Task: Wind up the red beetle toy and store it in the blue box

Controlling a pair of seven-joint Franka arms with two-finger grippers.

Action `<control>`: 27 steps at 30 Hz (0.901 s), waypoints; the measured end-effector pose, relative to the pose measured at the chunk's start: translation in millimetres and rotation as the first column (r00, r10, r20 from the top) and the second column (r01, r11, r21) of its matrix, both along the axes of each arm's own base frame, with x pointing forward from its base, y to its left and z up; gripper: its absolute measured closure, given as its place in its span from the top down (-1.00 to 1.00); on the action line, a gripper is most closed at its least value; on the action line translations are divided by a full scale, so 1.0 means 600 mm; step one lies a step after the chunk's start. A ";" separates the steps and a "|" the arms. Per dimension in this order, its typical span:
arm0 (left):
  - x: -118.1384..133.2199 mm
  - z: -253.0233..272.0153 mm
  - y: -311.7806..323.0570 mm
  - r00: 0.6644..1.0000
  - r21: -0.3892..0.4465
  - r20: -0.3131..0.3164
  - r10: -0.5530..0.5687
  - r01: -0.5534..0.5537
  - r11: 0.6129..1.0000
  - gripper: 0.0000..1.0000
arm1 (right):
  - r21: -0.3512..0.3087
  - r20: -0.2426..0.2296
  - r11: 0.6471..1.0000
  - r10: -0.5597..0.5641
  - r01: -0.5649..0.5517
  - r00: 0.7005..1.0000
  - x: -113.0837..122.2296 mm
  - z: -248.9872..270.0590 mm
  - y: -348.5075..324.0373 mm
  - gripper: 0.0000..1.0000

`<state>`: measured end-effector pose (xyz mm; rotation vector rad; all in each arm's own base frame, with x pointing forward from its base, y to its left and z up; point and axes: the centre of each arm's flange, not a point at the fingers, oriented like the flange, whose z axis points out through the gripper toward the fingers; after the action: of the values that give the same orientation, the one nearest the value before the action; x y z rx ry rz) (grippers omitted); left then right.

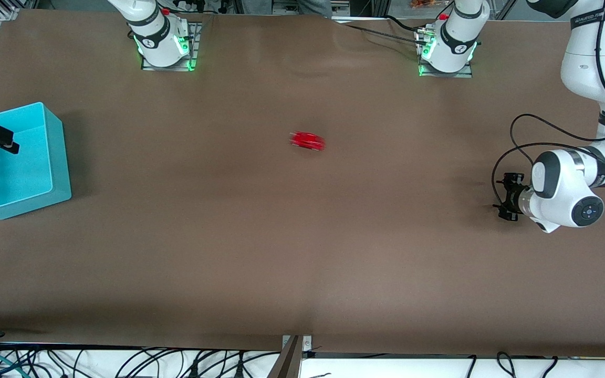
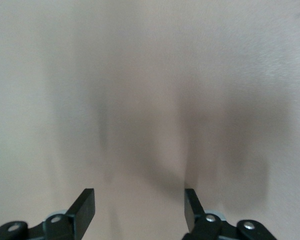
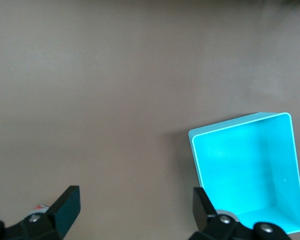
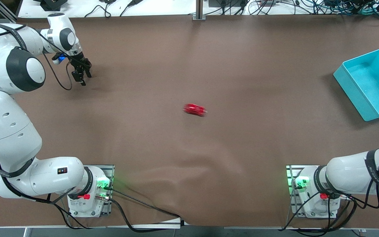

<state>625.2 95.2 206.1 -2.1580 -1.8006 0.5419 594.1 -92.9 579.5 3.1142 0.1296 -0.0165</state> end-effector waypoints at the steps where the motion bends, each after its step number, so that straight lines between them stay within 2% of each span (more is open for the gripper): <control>1: 0.001 0.005 -0.003 1.000 -0.011 -0.008 -0.019 0.019 1.000 0.60 | 0.000 0.000 1.000 0.000 0.000 1.000 0.000 0.000 0.000 1.00; 10: 0.013 0.040 -0.030 0.986 -0.100 -0.034 -0.163 0.159 0.982 0.62 | 0.000 0.000 1.000 0.000 0.000 1.000 0.000 0.000 0.000 1.00; 15: 0.018 0.059 -0.039 0.977 -0.125 -0.017 -0.214 0.210 0.970 0.98 | 0.000 0.000 1.000 0.000 0.000 1.000 0.000 0.000 0.000 1.00; 22: 0.031 0.083 -0.047 0.967 -0.140 0.020 -0.254 0.254 0.957 1.00 | 0.000 0.000 1.000 0.000 0.000 1.000 0.000 0.000 0.000 1.00; 27: 0.040 0.101 -0.047 0.937 -0.182 0.055 -0.346 0.350 0.919 1.00 | 0.000 0.000 1.000 0.000 0.000 1.000 0.000 0.000 0.000 1.00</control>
<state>649.3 66.9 266.6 -2.5456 -1.3698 0.6229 594.2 -92.9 579.7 3.1141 0.1296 -0.0160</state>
